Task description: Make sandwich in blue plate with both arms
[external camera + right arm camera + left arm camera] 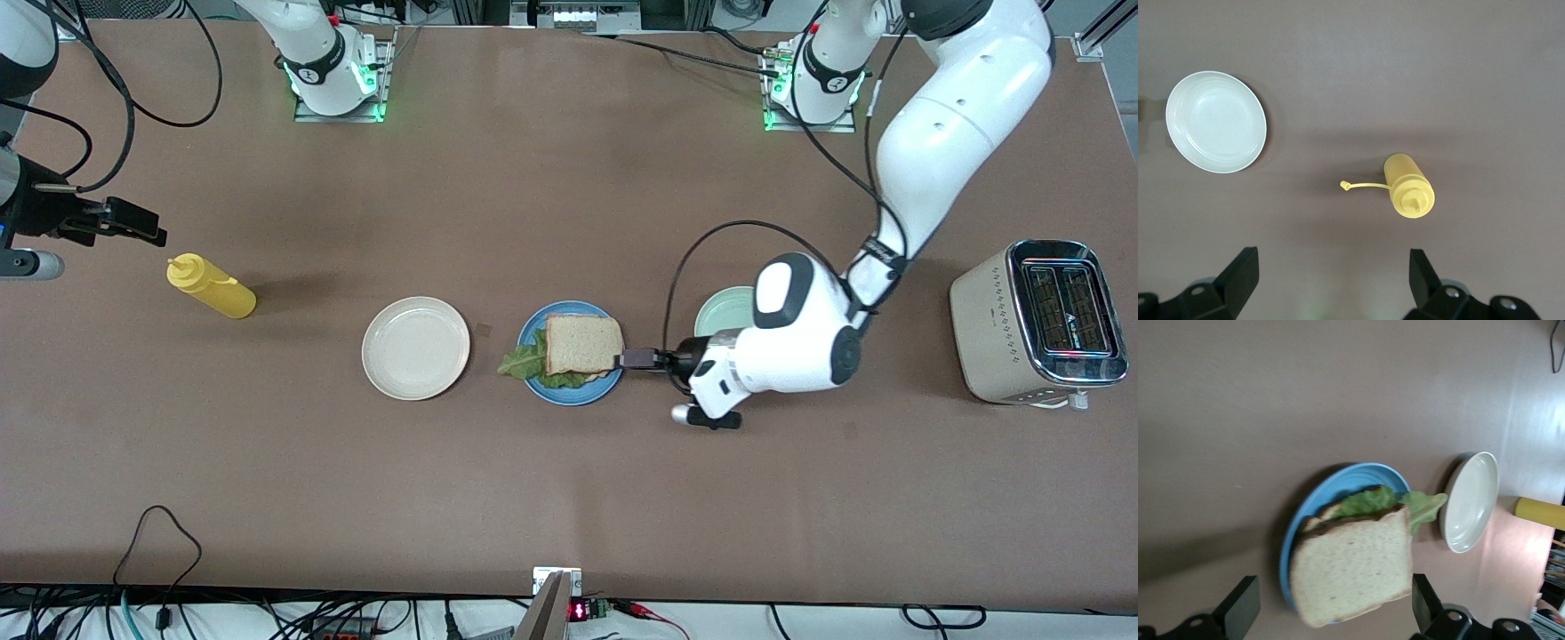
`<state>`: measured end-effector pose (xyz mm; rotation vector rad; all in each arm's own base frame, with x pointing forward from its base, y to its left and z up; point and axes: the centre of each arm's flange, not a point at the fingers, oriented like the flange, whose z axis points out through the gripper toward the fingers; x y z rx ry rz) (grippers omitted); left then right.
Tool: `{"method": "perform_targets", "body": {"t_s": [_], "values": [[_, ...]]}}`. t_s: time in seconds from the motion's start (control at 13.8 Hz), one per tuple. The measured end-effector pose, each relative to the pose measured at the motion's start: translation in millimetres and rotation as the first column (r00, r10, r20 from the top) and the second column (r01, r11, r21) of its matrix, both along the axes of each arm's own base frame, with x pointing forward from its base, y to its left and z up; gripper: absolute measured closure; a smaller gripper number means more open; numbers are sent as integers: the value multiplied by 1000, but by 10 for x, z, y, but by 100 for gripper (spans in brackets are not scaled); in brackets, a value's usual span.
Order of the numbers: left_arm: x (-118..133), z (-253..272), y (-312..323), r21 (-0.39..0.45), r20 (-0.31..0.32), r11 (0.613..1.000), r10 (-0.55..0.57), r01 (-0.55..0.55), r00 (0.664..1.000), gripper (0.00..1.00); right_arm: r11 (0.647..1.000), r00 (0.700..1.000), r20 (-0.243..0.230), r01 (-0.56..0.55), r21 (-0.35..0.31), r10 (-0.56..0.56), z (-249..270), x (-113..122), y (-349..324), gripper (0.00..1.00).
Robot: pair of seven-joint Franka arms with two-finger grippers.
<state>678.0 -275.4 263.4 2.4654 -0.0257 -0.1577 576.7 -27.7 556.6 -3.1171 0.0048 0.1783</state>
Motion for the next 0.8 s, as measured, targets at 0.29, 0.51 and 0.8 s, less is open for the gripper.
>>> {"method": "perform_targets", "body": {"t_s": [0.29,0.51,0.8], "values": [[205,153,748,170,83,985,-50,35,995,0,1000,1000,-1,5,0,-5,-6,-3,-34,0],[359,492,1132,284,122,957,-99,61,988,0,1000,1000,-2,9,0,-9,-11,-6,-69,0],[495,1025,1585,408,88,907,-154,106,984,0,1000,1000,-3,10,0,-10,-15,-7,-79,0]]}}
